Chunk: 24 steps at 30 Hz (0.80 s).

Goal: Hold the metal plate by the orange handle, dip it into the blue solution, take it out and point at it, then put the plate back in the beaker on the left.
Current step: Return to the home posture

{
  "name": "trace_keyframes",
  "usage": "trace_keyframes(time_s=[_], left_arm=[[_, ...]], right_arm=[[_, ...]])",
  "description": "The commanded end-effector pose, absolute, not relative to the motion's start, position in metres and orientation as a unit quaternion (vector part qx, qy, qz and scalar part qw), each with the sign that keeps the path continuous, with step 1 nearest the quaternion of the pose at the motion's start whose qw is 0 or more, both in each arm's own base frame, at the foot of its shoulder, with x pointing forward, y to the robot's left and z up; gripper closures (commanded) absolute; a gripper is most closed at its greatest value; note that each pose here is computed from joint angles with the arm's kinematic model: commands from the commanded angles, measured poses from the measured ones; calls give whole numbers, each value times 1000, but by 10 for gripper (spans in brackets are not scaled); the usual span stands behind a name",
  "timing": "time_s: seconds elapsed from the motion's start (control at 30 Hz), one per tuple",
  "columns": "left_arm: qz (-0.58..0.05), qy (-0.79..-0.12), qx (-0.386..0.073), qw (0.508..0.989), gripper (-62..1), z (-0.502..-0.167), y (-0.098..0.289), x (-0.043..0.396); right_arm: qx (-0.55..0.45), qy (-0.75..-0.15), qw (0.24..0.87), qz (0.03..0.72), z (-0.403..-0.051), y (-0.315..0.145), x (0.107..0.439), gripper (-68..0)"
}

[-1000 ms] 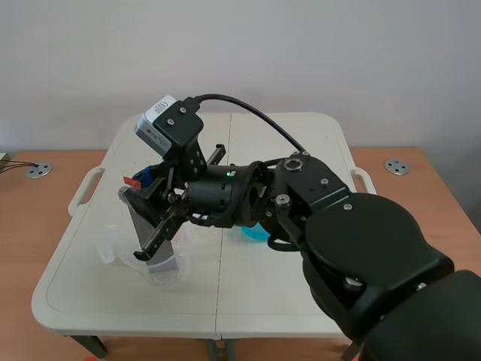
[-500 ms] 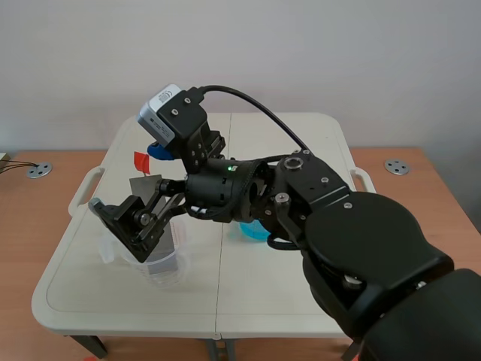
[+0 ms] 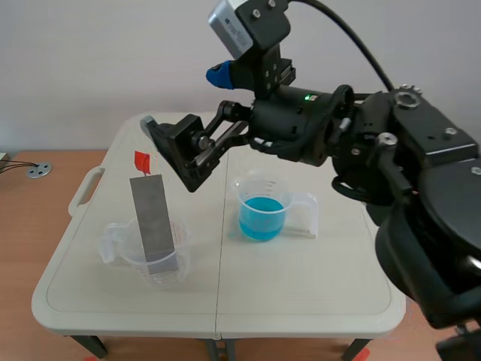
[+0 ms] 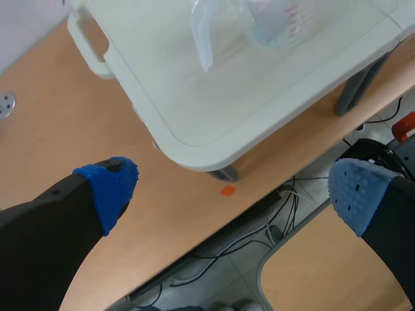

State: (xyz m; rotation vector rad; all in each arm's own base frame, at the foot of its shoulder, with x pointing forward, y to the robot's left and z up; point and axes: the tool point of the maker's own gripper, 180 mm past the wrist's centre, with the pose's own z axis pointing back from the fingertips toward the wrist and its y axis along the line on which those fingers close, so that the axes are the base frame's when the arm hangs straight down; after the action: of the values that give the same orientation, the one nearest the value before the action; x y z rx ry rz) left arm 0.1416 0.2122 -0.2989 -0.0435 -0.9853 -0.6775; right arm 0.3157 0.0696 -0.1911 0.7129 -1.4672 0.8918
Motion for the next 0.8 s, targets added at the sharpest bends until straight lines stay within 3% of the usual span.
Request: trace_keyframes(time_s=[0.0,0.37,0.77], left_arm=[[-320,-499,-22,805,-623,-284,205,156],[-331,-577,-16,747,-623,-245,195,213],[-337,-632,-25,698,-623,-216,176,246]], right_arm=[[311,-632,599,380,-191,62,307,-665],[274,-627,644,343,-194,-9,270,-664],[275,-596,677,332,-212,-50,239,-663]])
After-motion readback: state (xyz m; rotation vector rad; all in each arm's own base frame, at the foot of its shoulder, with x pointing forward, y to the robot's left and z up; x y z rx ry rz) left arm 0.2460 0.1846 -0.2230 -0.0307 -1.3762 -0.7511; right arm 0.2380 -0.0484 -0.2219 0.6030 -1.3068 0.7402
